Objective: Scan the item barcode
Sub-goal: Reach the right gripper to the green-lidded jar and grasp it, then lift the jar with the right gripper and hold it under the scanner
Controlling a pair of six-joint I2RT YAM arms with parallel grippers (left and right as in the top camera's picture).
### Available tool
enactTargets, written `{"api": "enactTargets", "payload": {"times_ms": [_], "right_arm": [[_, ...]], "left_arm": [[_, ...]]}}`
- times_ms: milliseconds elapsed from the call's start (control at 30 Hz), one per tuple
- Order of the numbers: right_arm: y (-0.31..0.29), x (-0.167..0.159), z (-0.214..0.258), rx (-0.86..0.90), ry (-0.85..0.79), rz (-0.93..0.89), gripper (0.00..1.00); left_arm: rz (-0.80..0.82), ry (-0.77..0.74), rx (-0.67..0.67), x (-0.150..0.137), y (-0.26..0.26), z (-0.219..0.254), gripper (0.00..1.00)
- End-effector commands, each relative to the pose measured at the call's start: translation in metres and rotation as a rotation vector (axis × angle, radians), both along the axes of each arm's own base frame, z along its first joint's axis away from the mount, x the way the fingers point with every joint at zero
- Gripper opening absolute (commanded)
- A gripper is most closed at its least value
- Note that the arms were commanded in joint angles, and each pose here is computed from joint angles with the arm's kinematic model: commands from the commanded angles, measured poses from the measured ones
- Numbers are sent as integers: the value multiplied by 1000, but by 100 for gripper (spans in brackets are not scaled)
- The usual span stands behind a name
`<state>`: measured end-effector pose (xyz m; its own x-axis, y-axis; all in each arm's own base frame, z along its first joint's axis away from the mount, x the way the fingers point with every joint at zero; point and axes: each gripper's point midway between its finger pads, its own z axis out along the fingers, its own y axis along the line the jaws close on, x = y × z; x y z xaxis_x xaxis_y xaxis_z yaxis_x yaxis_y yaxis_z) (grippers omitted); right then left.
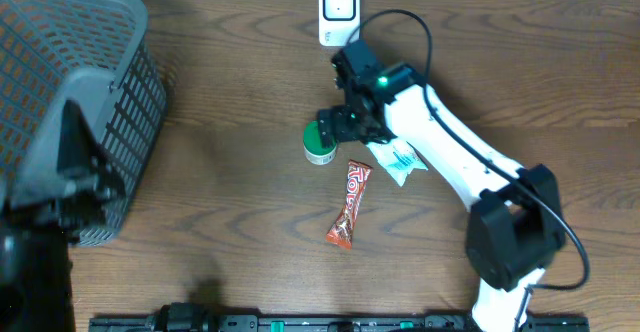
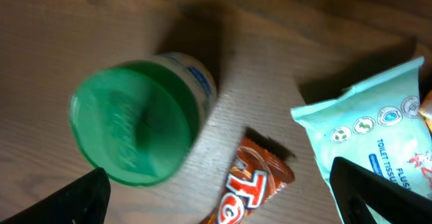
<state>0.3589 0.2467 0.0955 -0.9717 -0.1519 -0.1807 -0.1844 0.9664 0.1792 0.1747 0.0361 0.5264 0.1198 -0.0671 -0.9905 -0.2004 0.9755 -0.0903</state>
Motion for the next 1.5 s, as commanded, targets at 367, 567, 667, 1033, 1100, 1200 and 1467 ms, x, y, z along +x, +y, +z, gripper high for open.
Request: {"api": "enactTargets", "payload": {"times_ms": [367, 567, 667, 1033, 1100, 1200, 1467], "right_arm": [[34, 22, -8, -39, -14, -67, 99], [43, 14, -42, -76, 40, -43, 99], [44, 13, -51, -84, 55, -40, 99], [44, 1, -86, -137, 123, -34, 87], [43, 0, -90, -145, 132, -32, 86], [43, -3, -96, -155, 145, -30, 81], [37, -9, -79, -153, 186, -40, 63]], "left_arm": [[-251, -99, 104, -59, -46, -18, 98], [-247, -113, 124, -69, -47, -34, 98], [-239, -110, 172, -75, -47, -48, 98], [-129, -231, 182, -102, -31, -45, 98], [-129, -231, 182, -102, -31, -45, 98], [-129, -231, 182, -102, -31, -45, 98], [-130, -227, 181, -102, -31, -46, 98]]}}
